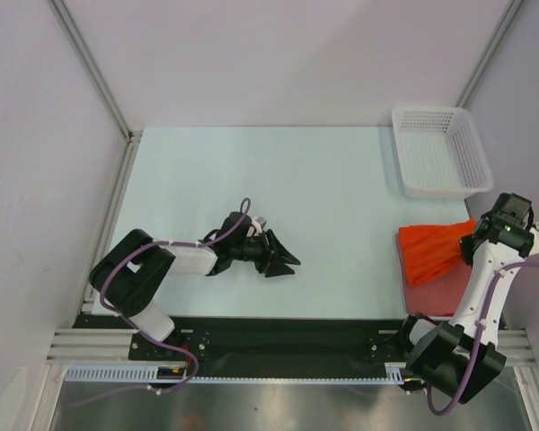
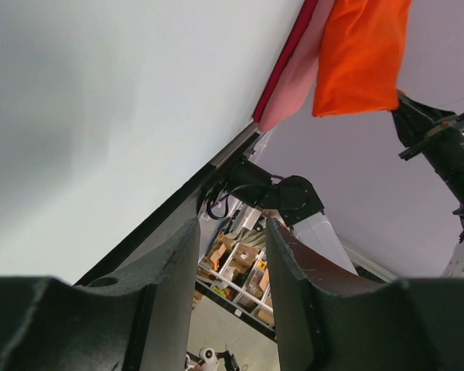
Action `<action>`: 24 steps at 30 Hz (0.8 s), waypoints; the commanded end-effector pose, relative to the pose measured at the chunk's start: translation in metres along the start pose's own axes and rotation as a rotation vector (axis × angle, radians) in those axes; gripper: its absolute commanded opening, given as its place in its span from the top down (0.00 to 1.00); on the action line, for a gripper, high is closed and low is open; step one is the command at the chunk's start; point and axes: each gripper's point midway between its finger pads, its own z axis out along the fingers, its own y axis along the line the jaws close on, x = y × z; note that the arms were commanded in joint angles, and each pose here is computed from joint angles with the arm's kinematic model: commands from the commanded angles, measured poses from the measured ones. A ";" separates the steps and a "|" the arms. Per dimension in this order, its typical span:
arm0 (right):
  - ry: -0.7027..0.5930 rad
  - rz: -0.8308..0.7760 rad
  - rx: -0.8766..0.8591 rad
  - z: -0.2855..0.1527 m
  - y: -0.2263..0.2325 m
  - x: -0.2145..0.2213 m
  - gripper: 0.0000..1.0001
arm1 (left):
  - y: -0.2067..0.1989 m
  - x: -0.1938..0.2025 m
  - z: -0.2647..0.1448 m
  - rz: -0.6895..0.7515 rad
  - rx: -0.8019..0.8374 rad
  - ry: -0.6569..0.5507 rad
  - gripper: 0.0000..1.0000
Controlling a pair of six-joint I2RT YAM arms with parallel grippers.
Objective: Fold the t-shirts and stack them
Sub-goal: Neatly place the folded tshirt to the corner
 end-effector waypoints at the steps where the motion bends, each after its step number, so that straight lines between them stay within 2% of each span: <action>1: -0.013 -0.049 0.058 0.004 -0.020 0.005 1.00 | -0.017 -0.001 -0.001 0.019 0.064 0.012 0.55; 13: -0.084 -0.158 0.165 0.027 -0.039 -0.006 1.00 | -0.018 0.000 0.001 0.012 0.078 0.031 0.55; 20: -0.057 -0.165 0.189 0.039 -0.042 -0.001 1.00 | -0.013 0.002 0.002 -0.009 0.075 0.044 0.55; 24: -0.075 -0.146 0.264 0.040 -0.055 -0.009 1.00 | -0.015 0.002 0.002 -0.007 0.080 0.047 0.55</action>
